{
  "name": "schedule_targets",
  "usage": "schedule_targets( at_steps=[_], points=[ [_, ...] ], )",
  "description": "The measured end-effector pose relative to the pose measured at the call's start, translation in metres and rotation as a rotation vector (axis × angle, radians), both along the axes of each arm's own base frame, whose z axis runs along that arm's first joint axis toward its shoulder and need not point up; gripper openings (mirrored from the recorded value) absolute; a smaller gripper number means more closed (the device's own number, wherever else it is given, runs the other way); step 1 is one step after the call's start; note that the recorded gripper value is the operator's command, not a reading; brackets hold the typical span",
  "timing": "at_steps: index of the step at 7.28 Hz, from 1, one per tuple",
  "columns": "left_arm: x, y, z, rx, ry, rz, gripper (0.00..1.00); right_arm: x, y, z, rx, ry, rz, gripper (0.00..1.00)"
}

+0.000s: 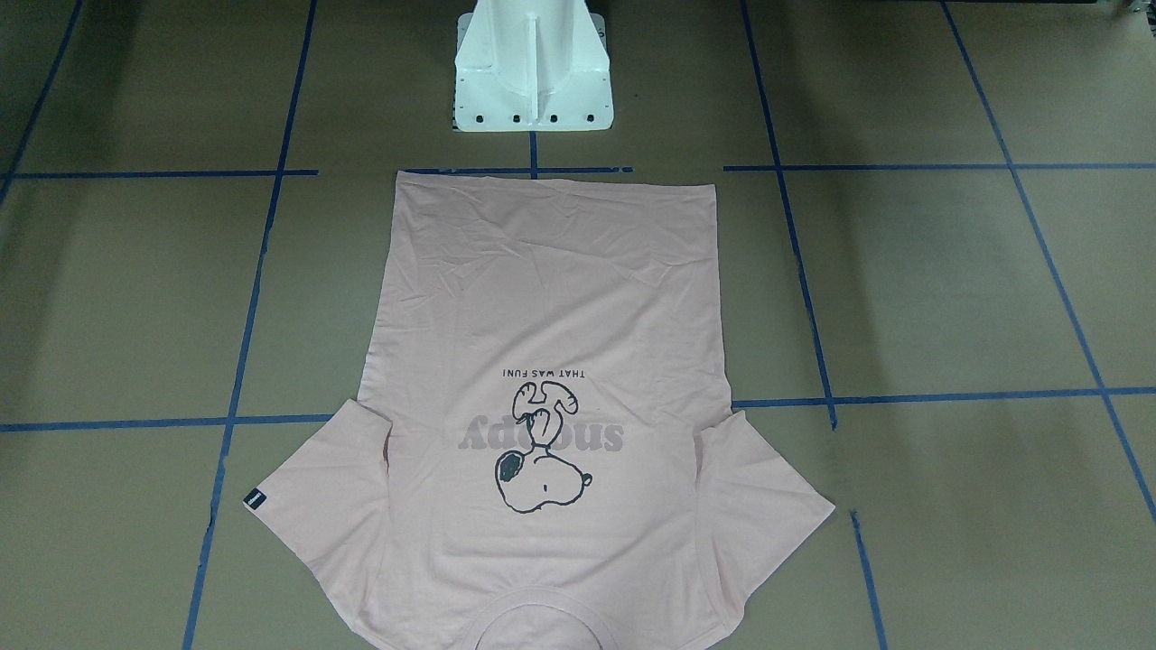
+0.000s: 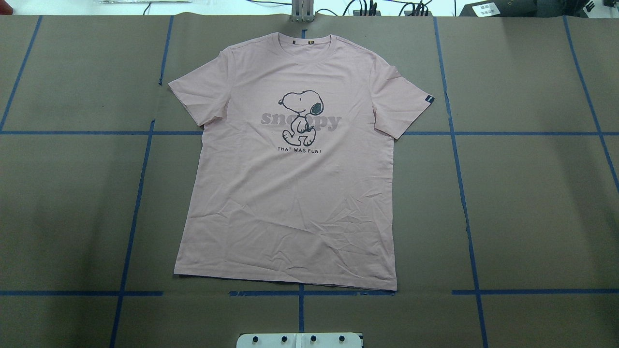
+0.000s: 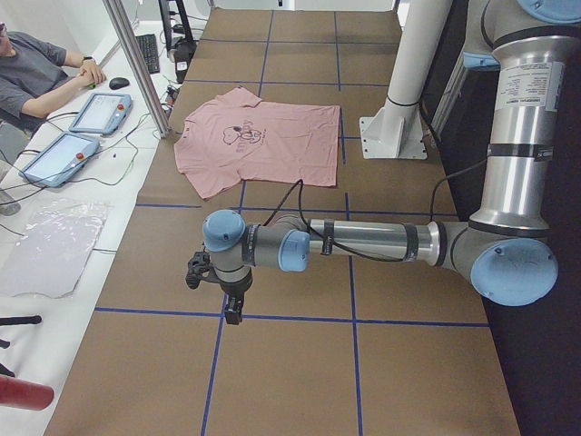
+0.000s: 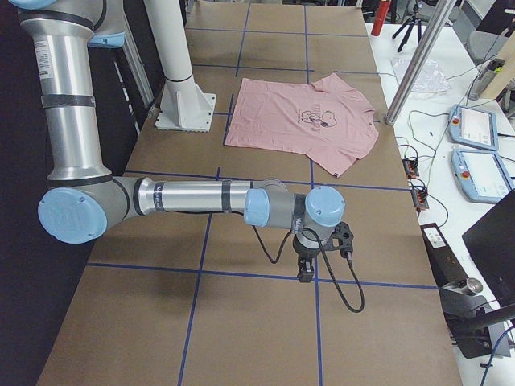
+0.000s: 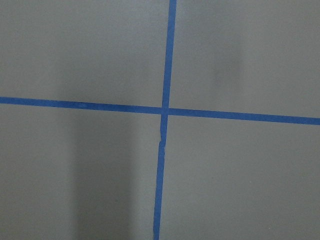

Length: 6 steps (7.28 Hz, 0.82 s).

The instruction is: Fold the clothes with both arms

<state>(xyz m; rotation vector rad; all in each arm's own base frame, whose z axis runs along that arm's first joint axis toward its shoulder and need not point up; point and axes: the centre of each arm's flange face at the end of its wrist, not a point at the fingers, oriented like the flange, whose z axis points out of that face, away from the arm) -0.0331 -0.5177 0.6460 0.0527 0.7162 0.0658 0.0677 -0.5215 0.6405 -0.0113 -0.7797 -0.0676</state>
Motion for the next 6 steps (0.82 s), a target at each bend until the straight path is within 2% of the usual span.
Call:
schedule_targets(
  at_steps=[2, 3, 5, 6],
  points=[
    [0.0, -0.003, -0.006, 0.015, 0.001, 0.001, 1.0, -0.004, -0.004, -0.008, 0.022, -0.002, -0.011, 1.0],
    [0.002, -0.014, -0.025, 0.057, 0.004, 0.003, 1.0, -0.012, -0.013, -0.018, 0.04, -0.015, -0.021, 1.0],
    [0.009, -0.058, -0.098, 0.219, 0.024, 0.011, 1.0, -0.078, -0.056, -0.069, 0.129, -0.028, -0.132, 1.0],
    [0.023, -0.075, -0.129, 0.329, 0.06, 0.036, 1.0, -0.12, -0.079, -0.103, 0.173, -0.024, -0.183, 1.0]
  ],
)
